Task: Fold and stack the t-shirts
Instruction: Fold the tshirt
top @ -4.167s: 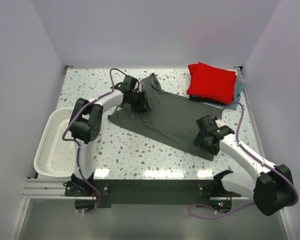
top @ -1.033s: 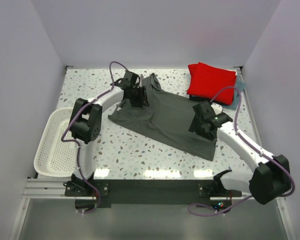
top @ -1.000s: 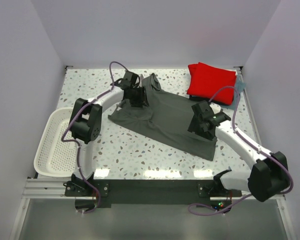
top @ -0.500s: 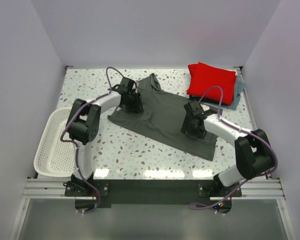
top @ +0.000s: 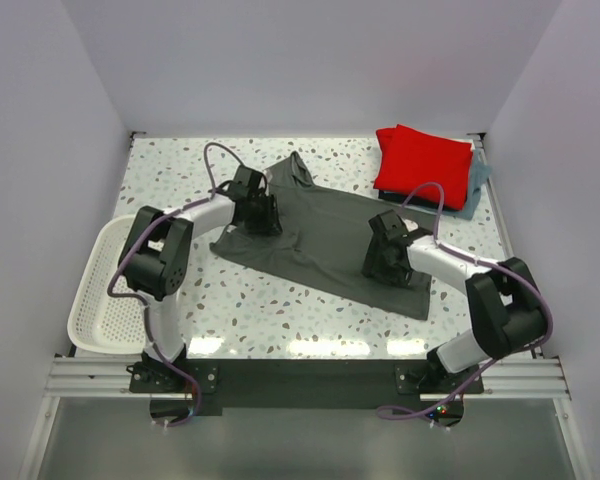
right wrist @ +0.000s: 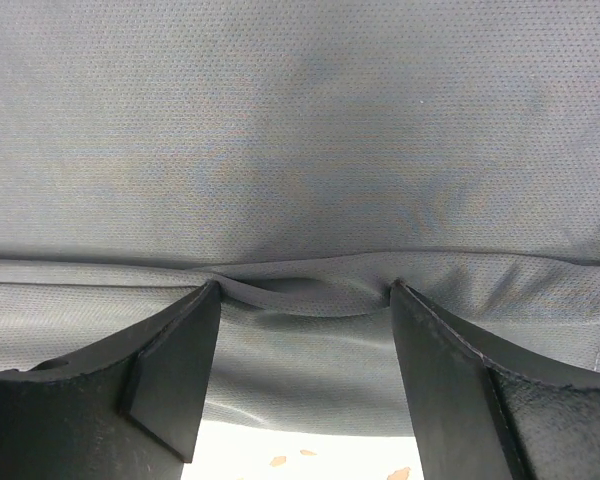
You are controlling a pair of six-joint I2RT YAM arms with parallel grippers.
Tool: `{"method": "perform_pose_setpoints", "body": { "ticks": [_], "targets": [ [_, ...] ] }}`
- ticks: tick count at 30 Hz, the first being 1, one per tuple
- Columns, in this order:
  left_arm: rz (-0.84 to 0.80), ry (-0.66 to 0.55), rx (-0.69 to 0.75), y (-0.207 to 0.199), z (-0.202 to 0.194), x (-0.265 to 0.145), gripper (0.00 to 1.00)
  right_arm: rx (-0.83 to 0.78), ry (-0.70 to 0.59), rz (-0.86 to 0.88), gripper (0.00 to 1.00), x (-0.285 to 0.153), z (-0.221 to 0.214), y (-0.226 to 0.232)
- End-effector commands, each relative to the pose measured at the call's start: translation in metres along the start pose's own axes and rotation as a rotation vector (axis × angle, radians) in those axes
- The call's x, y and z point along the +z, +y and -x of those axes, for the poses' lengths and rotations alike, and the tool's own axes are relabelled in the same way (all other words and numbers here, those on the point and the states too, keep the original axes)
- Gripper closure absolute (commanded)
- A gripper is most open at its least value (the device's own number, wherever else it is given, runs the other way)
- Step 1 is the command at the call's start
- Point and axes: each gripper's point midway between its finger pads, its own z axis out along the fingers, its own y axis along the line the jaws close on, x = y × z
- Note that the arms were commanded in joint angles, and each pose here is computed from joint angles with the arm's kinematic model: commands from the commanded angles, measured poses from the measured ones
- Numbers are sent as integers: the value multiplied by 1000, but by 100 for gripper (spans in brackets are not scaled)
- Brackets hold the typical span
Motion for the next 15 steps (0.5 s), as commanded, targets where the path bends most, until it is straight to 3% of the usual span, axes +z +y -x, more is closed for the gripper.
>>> {"method": "perform_pose_setpoints", "body": {
  "ticks": [1, 7, 15],
  "targets": [
    [81, 79, 6, 26, -31, -3, 54, 18, 130, 17, 28, 10, -39, -5],
    [72, 98, -12, 27, -46, -13, 54, 18, 199, 6, 28, 5, -64, -11],
    [83, 123, -8, 33, -65, -28, 54, 81, 187, 15, 28, -16, -81, -29]
  ]
}}
